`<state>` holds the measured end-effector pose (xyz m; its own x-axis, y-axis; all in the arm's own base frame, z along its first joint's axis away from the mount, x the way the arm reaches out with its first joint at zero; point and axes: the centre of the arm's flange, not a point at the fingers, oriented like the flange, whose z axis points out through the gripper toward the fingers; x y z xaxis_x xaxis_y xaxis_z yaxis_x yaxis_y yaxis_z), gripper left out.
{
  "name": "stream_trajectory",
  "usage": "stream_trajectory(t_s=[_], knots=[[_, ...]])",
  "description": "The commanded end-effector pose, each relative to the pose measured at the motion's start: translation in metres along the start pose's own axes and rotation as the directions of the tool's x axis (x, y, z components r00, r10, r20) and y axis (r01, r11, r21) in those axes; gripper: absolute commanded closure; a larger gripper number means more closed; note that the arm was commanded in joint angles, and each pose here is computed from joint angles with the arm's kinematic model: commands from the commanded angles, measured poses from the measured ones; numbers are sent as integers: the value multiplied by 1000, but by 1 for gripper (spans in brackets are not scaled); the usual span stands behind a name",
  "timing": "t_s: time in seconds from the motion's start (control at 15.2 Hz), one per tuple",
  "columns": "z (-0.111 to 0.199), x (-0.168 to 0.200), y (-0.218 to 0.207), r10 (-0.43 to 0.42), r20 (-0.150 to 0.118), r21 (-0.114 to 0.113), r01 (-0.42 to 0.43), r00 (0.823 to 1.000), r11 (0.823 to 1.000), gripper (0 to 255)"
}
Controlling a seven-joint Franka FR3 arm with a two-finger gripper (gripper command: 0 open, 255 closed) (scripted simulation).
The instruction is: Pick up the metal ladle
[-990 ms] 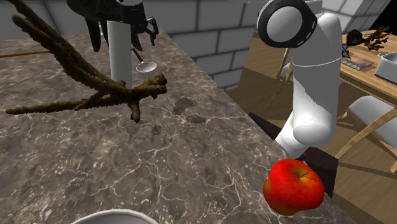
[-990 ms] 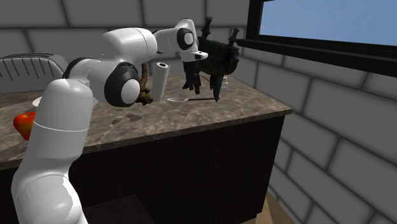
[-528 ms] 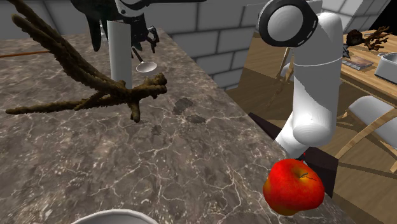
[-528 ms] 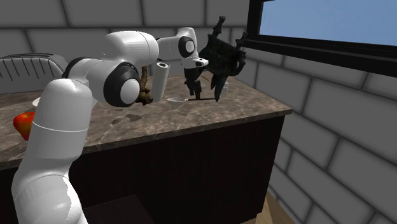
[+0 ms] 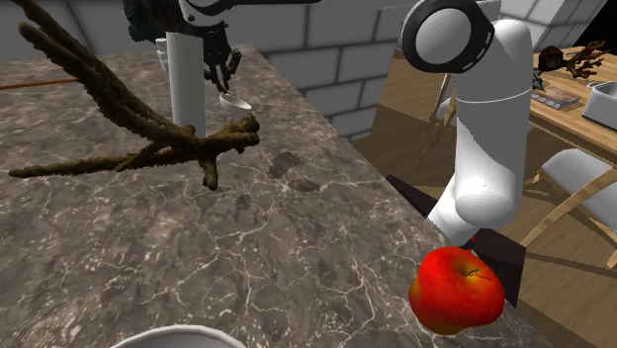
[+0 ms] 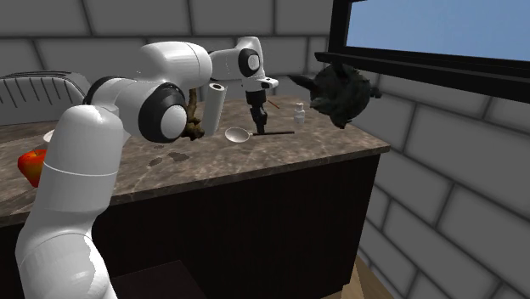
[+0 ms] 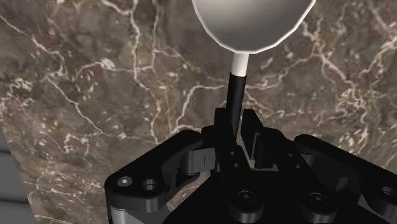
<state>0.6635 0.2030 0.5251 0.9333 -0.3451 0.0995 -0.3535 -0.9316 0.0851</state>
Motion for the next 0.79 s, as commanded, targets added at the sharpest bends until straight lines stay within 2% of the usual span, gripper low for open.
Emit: stream_trajectory(t_s=[0.0,0.73], knots=[[1,0,0,0,2,-2,0,1000,1000,255],[-50,5,4,0,2,-2,0,1000,1000,255]])
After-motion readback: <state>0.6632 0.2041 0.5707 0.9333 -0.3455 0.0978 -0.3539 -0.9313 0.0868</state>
